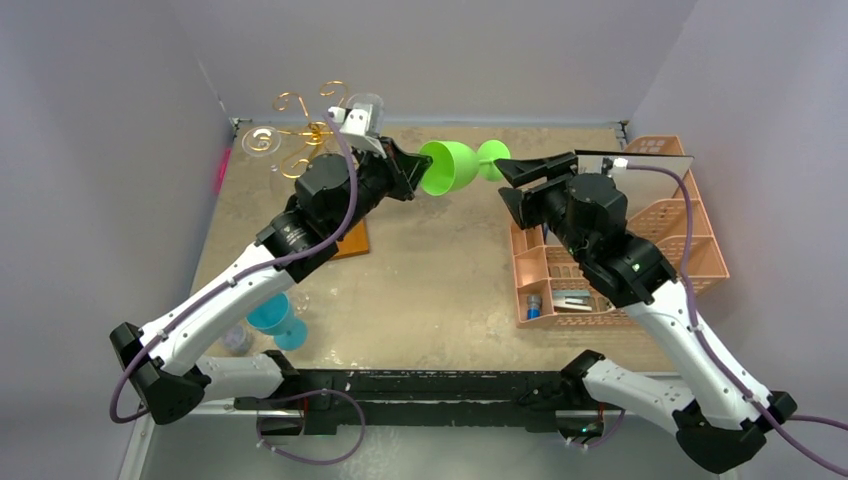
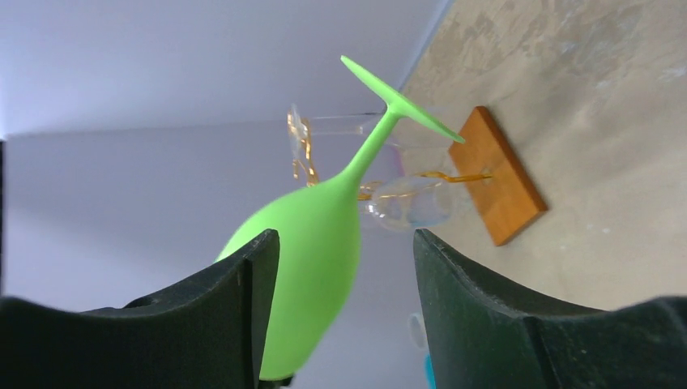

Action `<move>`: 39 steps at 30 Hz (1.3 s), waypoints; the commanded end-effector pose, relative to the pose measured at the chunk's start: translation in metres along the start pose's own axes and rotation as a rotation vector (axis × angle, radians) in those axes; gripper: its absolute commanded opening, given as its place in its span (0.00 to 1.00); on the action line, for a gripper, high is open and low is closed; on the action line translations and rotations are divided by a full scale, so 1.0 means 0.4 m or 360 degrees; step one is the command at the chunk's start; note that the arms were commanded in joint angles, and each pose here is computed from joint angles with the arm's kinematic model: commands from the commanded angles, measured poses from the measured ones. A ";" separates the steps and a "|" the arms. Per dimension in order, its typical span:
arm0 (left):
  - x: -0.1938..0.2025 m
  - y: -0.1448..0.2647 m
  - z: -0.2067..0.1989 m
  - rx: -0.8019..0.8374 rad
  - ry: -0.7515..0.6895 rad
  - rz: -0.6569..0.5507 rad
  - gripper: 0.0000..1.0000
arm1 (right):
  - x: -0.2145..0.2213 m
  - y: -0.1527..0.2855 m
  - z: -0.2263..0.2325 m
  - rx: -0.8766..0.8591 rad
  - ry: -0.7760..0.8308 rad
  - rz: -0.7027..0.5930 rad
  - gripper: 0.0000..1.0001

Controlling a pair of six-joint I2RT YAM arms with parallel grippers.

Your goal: Place the wine glass upside down on the wine glass rack

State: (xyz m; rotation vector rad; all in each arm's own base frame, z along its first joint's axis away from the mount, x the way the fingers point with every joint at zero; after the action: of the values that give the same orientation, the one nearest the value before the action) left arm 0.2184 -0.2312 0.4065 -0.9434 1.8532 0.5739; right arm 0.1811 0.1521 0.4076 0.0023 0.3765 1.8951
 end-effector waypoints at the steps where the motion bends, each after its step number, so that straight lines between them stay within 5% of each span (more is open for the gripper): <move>1: -0.047 0.021 -0.030 0.0222 -0.0024 -0.0234 0.00 | 0.002 -0.048 0.026 -0.0073 -0.0391 0.0043 0.63; 11: -0.032 0.026 -0.033 0.0374 -0.0086 -0.0310 0.00 | 0.003 -0.094 0.057 -0.0134 -0.0543 0.0090 0.48; 25: -0.025 0.039 -0.037 0.0442 -0.0101 -0.0291 0.00 | 0.000 -0.099 0.071 -0.0162 -0.0512 0.0113 0.00; 30: -0.020 0.043 -0.035 0.0435 -0.0094 -0.0269 0.00 | -0.003 -0.098 0.080 -0.0170 -0.0464 0.0113 0.00; 32: -0.021 0.046 -0.031 0.0408 -0.0085 -0.0265 0.06 | -0.009 -0.094 0.085 -0.0187 -0.0433 0.0086 0.00; 39: -0.026 0.071 -0.020 0.0322 -0.0082 -0.0249 0.48 | -0.046 -0.059 0.111 -0.0248 -0.0118 -0.0078 0.00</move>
State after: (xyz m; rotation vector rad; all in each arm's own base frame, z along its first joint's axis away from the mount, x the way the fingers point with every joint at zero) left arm 0.2036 -0.2277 0.4067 -0.8742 1.7605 0.3378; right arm 0.2260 0.1678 0.4166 0.1669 0.1538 1.9170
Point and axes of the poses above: each gripper's point midway between its finger pads, its own y axis back along the fingers, its own z axis along the line the jaws close on, x = y × z, the point moved 10 cm from there along y, back along the fingers
